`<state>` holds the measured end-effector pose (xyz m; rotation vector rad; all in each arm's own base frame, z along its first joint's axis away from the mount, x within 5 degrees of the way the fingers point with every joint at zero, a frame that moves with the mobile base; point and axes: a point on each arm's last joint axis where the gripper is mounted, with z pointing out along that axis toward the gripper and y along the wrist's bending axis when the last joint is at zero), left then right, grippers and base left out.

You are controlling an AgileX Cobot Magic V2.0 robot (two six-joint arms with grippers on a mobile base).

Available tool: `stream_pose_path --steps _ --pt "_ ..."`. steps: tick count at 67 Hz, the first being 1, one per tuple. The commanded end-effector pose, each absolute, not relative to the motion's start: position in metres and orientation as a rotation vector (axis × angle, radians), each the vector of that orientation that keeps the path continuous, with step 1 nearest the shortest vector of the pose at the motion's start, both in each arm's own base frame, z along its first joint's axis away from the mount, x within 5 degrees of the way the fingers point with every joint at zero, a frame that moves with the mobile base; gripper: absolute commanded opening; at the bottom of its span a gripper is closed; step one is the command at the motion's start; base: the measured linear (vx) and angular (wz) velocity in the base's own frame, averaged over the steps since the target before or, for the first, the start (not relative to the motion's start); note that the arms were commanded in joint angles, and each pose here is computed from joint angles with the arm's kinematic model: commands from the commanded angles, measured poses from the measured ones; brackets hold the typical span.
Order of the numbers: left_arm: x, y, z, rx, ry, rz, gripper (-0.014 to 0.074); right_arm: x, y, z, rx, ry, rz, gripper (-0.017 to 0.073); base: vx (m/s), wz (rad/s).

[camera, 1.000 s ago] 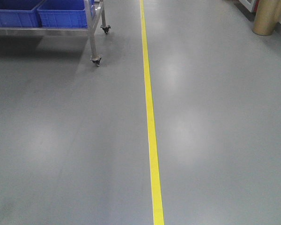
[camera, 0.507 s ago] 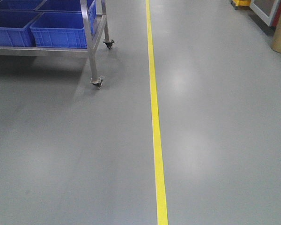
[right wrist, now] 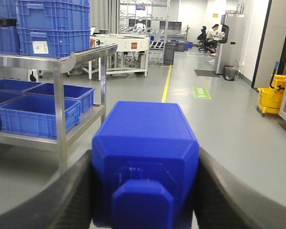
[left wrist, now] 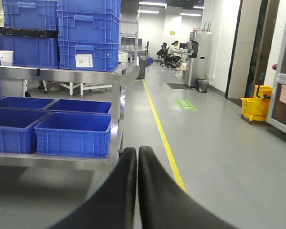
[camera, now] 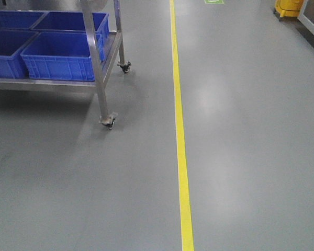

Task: Pour parts from conveyor to right shelf
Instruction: 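Drive past the steel cart of blue bins toward the shelves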

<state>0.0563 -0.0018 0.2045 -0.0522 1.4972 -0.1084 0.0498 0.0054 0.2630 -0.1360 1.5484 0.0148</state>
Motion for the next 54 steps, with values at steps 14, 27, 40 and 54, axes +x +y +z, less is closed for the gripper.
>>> stream_pose_path --steps 14,27,40,54 --pt "0.0559 -0.0021 0.2031 -0.059 1.435 -0.127 -0.0006 0.0488 0.0047 0.2786 -0.13 1.454 0.0 -0.0004 0.65 0.05" --pt "0.0559 -0.0021 0.2031 -0.059 1.435 -0.127 -0.0006 0.0488 0.0047 0.2785 -0.13 1.455 0.0 -0.0004 0.61 0.03" --pt "0.0559 -0.0021 0.2031 -0.059 1.435 -0.127 -0.0006 0.0488 0.0047 0.2785 -0.13 1.455 0.0 -0.0004 0.57 0.08" --pt "0.0559 -0.0021 0.2031 -0.059 1.435 -0.127 -0.0006 0.0488 0.0047 0.2785 -0.13 1.455 0.0 -0.0004 0.52 0.13"
